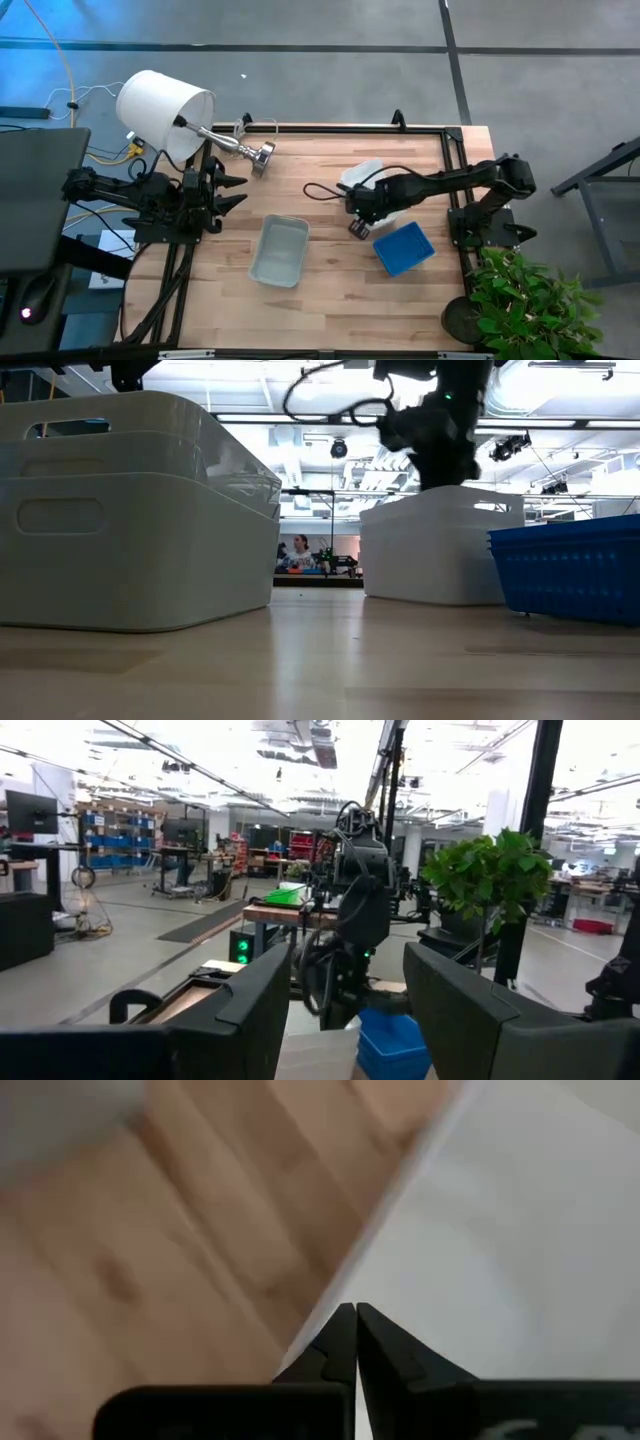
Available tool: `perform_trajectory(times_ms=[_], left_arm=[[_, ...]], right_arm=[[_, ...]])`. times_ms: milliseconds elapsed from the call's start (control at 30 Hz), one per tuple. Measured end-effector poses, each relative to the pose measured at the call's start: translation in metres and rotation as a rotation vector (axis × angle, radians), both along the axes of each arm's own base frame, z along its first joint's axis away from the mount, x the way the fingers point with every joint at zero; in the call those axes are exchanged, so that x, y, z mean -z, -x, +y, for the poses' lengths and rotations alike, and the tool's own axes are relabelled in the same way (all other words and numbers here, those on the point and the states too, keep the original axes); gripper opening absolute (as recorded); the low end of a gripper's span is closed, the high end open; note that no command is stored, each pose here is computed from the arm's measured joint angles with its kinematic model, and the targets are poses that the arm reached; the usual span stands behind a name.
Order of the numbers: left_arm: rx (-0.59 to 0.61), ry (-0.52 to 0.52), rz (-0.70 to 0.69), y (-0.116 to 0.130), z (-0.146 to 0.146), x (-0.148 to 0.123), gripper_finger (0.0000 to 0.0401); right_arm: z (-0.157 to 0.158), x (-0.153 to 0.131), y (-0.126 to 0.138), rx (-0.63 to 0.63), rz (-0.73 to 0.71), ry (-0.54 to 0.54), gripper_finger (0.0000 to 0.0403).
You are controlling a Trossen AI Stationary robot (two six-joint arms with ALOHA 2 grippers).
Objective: Stack baskets by color
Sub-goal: Adjust the stack of white bins
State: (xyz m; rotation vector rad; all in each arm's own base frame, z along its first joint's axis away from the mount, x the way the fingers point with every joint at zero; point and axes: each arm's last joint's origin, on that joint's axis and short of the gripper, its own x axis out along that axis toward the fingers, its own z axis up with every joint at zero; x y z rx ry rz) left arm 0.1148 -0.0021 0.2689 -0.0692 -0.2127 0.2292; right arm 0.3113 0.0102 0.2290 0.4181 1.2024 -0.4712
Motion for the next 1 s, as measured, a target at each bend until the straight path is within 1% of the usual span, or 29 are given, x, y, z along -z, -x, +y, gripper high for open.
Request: perform_trajectory(times_ms=[200,367,600,800,1000], left_arm=[[0.001,0.002,-0.001,0.0,0.0,0.0,0.0184],[0.002,0.004,-0.001,0.0,0.0,0.0,0.0184],[0.014,0.001,-0.002,0.0,0.0,0.0,0.0184],[0.015,0.013,-0.005,0.0,0.0,0.0,0.0184],[0.017,0.015,-0.006,0.0,0.0,0.0,0.0184]], right_arm=[[0.003,-0.006,-0.016,-0.02,-0.173,-0.044,0.0],[0.006,-0.011,-0.025,-0.048,-0.276,-0.075,0.0],[0.026,-0.011,-0.027,-0.094,-0.309,-0.116,0.0],[0.052,-0.017,-0.031,-0.149,-0.402,-0.144,0.0],[0.074,-0.017,-0.027,-0.161,-0.407,-0.182,0.0]])
